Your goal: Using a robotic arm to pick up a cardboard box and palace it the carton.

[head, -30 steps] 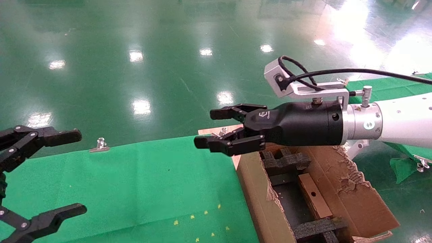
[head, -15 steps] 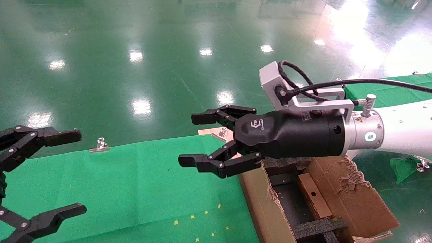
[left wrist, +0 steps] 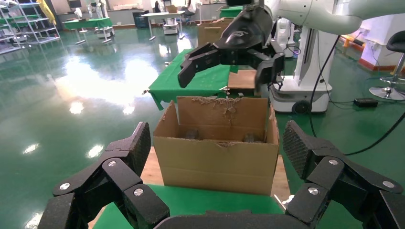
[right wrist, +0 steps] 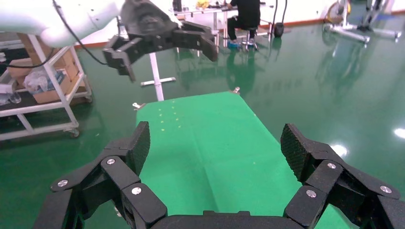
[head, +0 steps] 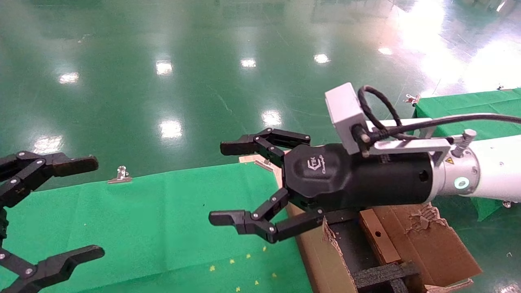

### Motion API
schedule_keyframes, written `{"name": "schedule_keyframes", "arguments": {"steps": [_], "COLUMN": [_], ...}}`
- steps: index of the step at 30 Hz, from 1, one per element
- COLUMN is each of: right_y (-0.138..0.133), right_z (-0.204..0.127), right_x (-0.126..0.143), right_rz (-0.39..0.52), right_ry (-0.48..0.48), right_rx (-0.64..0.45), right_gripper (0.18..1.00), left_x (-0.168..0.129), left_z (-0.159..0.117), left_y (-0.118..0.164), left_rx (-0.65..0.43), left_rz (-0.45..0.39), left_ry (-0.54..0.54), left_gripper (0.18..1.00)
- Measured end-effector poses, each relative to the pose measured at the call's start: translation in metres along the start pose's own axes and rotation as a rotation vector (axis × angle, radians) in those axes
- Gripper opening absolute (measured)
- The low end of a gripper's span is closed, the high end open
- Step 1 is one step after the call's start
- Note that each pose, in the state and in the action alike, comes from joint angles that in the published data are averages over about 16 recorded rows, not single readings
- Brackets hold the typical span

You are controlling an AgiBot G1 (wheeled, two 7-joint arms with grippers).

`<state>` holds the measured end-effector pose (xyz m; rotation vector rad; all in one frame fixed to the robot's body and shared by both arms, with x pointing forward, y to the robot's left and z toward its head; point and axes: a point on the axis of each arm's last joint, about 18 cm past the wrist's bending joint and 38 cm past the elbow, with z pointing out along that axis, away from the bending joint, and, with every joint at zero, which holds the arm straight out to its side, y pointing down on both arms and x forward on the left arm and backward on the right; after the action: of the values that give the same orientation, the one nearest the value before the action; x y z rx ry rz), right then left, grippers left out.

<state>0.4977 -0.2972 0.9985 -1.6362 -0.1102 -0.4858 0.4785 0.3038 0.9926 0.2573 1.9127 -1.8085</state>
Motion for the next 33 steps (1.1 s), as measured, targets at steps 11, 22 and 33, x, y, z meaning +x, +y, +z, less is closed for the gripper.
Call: {"name": "schedule_keyframes", "arguments": {"steps": [11,22,33], "right_y": [-0.002,-0.001,-0.001], "right_z": [-0.008,-0.012,-0.011], "right_x": [-0.018,-0.024,-0.023], "right_rz": [-0.096,-0.129,-0.123], "right_ry": [-0.018,-0.019,-0.02], "right_rx": [0.04,0.05,0.047], "right_gripper": [1.0,1.0,1.0], "left_x": [0.0,0.0,0.0], "left_z": [0.0,0.0,0.0], "left_y": [0.0,0.0,0.0], "left_rx": [0.0,0.0,0.0], "left_rz": [0.0,0.0,0.0], "left_ry": [0.0,-0.001,-0.001], "left_gripper": [1.001,1.001,1.001]}}
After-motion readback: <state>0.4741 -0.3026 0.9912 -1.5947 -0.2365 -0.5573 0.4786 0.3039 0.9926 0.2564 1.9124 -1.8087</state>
